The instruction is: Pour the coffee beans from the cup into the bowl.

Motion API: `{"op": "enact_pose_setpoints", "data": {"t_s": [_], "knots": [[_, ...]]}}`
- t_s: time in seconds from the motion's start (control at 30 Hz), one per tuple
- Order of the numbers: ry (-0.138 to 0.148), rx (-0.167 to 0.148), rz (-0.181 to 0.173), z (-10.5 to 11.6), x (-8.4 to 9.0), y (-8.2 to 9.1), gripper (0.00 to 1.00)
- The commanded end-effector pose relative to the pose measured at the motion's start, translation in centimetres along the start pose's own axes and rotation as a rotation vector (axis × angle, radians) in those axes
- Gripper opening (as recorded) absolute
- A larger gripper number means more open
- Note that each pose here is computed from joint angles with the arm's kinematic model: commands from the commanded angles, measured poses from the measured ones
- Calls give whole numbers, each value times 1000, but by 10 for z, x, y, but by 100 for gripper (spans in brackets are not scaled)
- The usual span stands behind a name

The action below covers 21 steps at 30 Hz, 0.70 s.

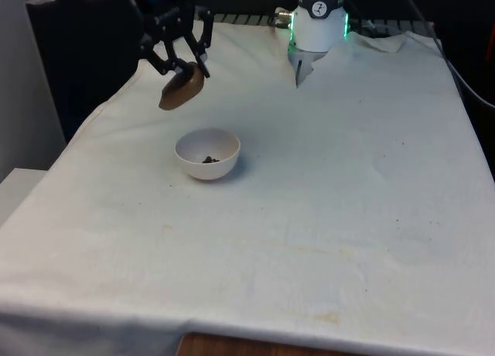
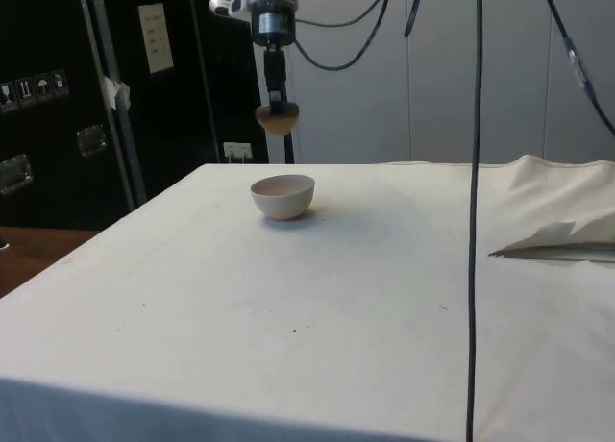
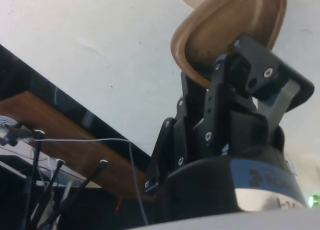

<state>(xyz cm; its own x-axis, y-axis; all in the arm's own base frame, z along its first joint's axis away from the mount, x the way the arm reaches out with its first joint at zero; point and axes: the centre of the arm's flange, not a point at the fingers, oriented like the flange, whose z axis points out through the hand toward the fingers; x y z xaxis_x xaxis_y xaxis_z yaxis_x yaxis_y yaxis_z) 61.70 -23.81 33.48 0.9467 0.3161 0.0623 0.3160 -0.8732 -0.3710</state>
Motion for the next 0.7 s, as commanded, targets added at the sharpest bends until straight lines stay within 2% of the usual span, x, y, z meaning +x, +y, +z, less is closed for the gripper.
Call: {"op": "enact_pose_setpoints", "data": {"t_s": [0.0,0.2,0.23,0.27,0.53,0.57,0.6,0.67], "knots": [[-11,-17,4,1,5,-2,2],[-16,-46,12,-7,14,-8,2],[-14,-30,5,-5,13,-7,2],[-17,-50,13,-8,16,-9,2],[-19,-80,31,-21,27,-18,2],[-17,-69,25,-19,26,-16,2],[-19,-85,33,-23,28,-19,2],[-18,-94,38,-28,32,-24,2]]}}
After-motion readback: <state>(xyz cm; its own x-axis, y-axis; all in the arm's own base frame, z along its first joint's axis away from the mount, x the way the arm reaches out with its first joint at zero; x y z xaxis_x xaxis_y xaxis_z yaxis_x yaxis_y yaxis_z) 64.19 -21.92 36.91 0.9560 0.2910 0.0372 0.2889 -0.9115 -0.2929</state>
